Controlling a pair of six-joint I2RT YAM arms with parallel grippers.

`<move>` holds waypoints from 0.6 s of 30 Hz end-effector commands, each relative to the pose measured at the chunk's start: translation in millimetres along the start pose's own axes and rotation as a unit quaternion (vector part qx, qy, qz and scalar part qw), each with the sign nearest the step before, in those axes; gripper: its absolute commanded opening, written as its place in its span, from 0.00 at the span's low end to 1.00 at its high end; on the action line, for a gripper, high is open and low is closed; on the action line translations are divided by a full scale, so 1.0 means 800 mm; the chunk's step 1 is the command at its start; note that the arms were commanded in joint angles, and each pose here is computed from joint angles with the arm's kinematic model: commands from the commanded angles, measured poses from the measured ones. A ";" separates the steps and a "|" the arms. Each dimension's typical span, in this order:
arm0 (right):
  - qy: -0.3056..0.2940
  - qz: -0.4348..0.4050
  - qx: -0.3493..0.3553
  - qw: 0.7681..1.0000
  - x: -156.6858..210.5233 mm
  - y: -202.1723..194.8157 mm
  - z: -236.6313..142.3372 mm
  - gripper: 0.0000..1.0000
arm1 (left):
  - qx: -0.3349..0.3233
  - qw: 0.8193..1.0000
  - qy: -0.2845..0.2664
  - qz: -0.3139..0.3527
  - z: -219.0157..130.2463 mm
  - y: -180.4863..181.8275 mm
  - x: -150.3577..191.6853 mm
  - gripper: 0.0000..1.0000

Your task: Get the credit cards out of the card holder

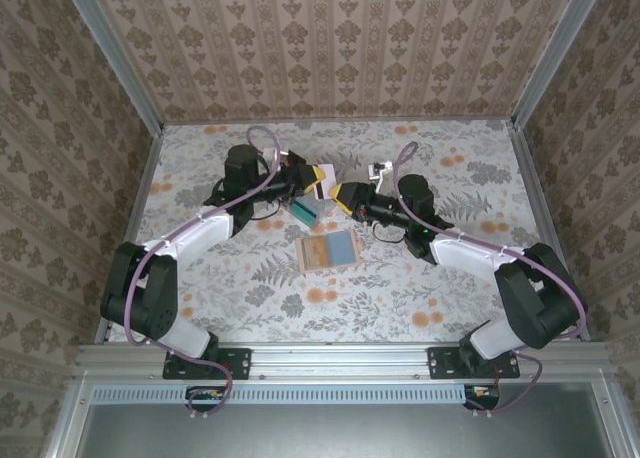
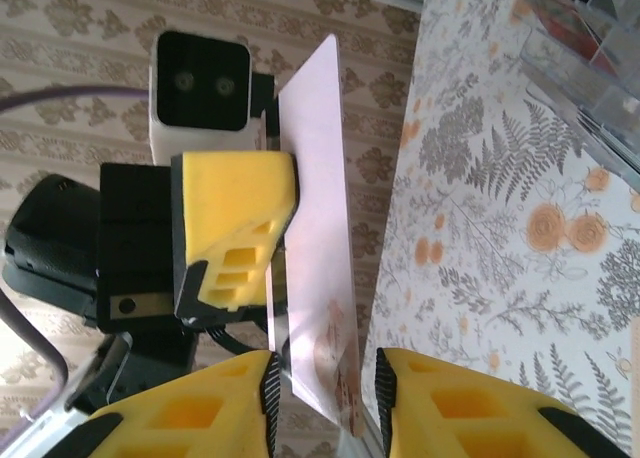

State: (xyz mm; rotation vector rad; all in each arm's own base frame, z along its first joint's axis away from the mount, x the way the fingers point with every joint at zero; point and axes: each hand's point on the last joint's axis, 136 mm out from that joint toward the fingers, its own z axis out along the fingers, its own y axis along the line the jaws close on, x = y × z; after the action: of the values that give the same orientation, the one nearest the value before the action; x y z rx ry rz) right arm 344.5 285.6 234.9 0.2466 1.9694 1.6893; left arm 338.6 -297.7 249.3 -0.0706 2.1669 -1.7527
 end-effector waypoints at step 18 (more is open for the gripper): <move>-0.035 -0.066 0.041 0.996 -0.017 -0.016 0.011 0.00 | -0.146 0.989 -0.026 -0.026 -0.033 0.068 -0.007 0.48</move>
State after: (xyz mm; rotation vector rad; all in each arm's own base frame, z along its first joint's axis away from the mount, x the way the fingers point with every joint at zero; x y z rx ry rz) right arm 356.0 283.5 231.5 0.2776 1.9359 1.6203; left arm 347.6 -283.9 225.5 -0.2153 2.2717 -1.6425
